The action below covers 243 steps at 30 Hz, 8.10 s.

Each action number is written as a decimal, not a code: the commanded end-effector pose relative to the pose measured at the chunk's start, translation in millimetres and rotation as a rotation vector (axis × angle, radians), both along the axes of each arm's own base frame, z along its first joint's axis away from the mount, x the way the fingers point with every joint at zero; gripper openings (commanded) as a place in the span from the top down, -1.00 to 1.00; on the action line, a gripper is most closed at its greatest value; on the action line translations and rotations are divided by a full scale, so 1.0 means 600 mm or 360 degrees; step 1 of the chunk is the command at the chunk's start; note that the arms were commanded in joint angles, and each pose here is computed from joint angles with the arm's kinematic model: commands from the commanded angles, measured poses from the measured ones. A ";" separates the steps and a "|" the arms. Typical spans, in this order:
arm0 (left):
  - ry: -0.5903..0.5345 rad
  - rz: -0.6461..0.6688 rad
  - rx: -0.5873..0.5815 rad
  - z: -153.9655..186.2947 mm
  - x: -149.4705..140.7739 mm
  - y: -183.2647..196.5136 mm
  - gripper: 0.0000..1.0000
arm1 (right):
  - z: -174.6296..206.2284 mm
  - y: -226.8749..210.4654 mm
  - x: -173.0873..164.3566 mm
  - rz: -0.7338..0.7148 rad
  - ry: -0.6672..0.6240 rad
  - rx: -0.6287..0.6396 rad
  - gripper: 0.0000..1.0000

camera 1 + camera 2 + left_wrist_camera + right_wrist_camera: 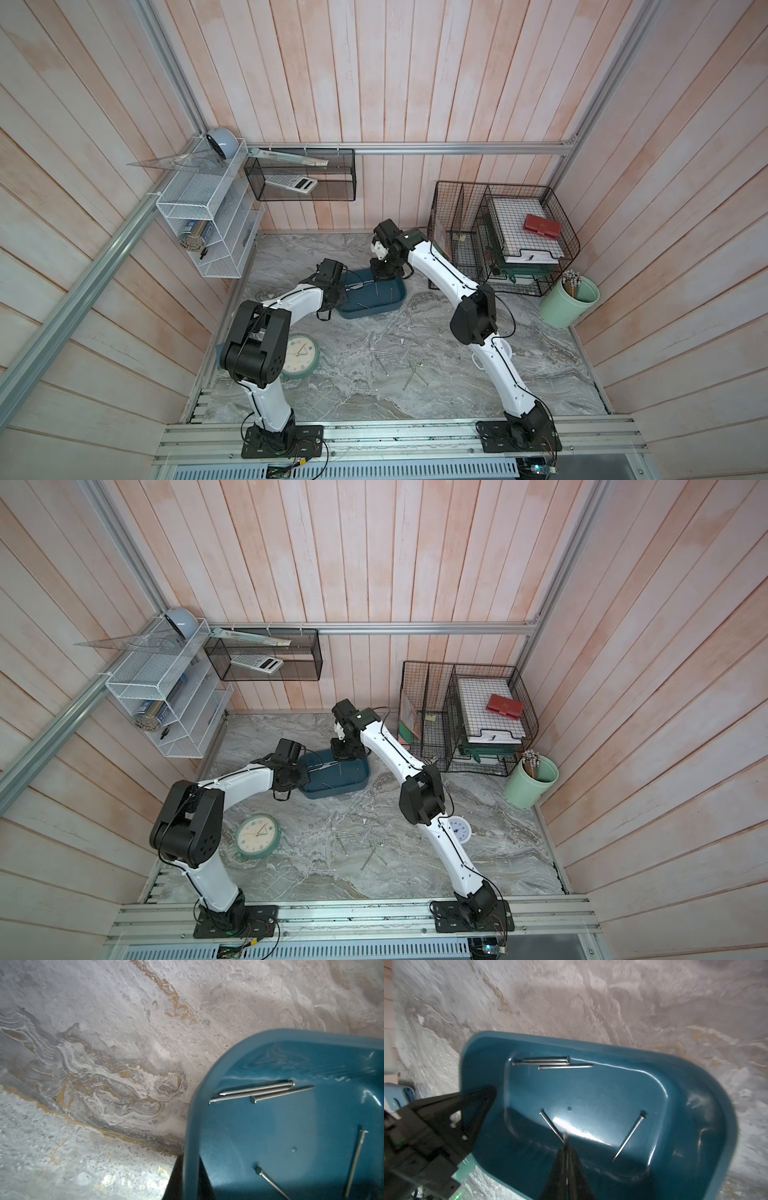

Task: Put the nails on the desktop into the storage box
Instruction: Place the nail in the storage box, then pick up the nail from the center of the board, then place the nail in the storage box, then pick up the nail from the center of the board, then place the nail in the storage box.

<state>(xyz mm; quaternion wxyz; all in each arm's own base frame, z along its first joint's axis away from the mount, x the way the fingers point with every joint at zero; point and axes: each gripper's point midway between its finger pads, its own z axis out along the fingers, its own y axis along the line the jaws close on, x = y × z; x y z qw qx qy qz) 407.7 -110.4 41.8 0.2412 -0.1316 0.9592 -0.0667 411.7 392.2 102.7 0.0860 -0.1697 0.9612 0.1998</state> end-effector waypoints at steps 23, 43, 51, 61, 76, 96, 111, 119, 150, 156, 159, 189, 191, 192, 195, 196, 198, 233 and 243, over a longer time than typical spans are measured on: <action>0.0289 -0.0087 0.0004 -0.071 -0.070 -0.010 1.00 | -0.040 -0.239 -0.393 0.0116 0.0228 -0.0274 0.22; 0.0312 -0.0083 0.0020 -0.081 -0.077 -0.006 1.00 | -0.118 -0.245 -0.433 0.0379 0.0189 -0.0602 0.26; 0.0313 -0.0077 0.0022 -0.083 -0.078 -0.005 1.00 | -0.137 -0.244 -0.443 0.0446 0.0196 -0.0679 0.27; 0.0318 -0.0082 0.0048 -0.085 -0.078 -0.001 1.00 | -0.184 -0.263 -0.450 0.0482 0.0237 -0.0865 0.48; 0.0320 -0.0088 0.0053 -0.081 -0.075 -0.001 1.00 | -0.178 -0.264 -0.391 0.0458 0.0127 -0.0955 1.00; 0.0313 -0.0114 0.0018 -0.074 -0.078 -0.008 1.00 | 0.095 -0.101 -0.175 0.0318 -0.0305 -0.0244 1.00; 0.0295 -0.0120 -0.0001 -0.065 -0.071 -0.013 1.00 | 0.035 -0.040 -0.091 0.0275 -0.0037 -0.0026 0.25; 0.0299 -0.0121 0.0000 -0.066 -0.073 -0.013 1.00 | 0.139 -0.082 -0.166 0.0209 -0.0168 0.0218 0.10; 0.0285 -0.0160 -0.0050 -0.071 -0.068 -0.026 1.00 | -0.116 -0.173 -0.464 -0.0356 0.0707 -0.0284 0.29; 0.0271 -0.0160 -0.0078 -0.072 -0.066 -0.031 1.00 | -0.131 -0.181 -0.462 -0.0359 0.0724 -0.0397 0.30; 0.0271 -0.0163 -0.0084 -0.076 -0.066 -0.032 1.00 | -0.143 -0.184 -0.464 -0.0362 0.0750 -0.0453 0.30; 0.0262 -0.0187 -0.0128 -0.082 -0.070 -0.034 1.00 | -0.193 -0.258 -0.474 -0.0238 0.0782 -0.1003 0.98; 0.0263 -0.0187 -0.0129 -0.082 -0.069 -0.034 1.00 | -0.198 -0.261 -0.471 -0.0238 0.0767 -0.1012 1.00; 0.0265 -0.0186 -0.0126 -0.082 -0.069 -0.034 1.00 | -0.198 -0.262 -0.468 -0.0239 0.0757 -0.1010 1.00; 0.0270 -0.0187 -0.0131 -0.081 -0.070 -0.035 1.00 | -0.189 -0.263 -0.457 -0.0223 0.0700 -0.0996 1.00; 0.0274 -0.0186 -0.0129 -0.080 -0.070 -0.034 1.00 | -0.179 -0.261 -0.451 -0.0217 0.0669 -0.0981 1.00; 0.0275 -0.0189 -0.0122 -0.078 -0.070 -0.034 1.00 | -0.154 -0.257 -0.437 -0.0195 0.0590 -0.0953 1.00; 0.0146 -0.0121 -0.0087 0.031 -0.064 -0.027 0.04 | 0.045 -0.079 -0.109 0.0040 0.0286 -0.0118 0.28; -0.0154 -0.0056 -0.0040 0.173 -0.074 -0.003 -0.23 | 0.123 -0.117 -0.112 0.0015 0.0083 -0.0073 0.06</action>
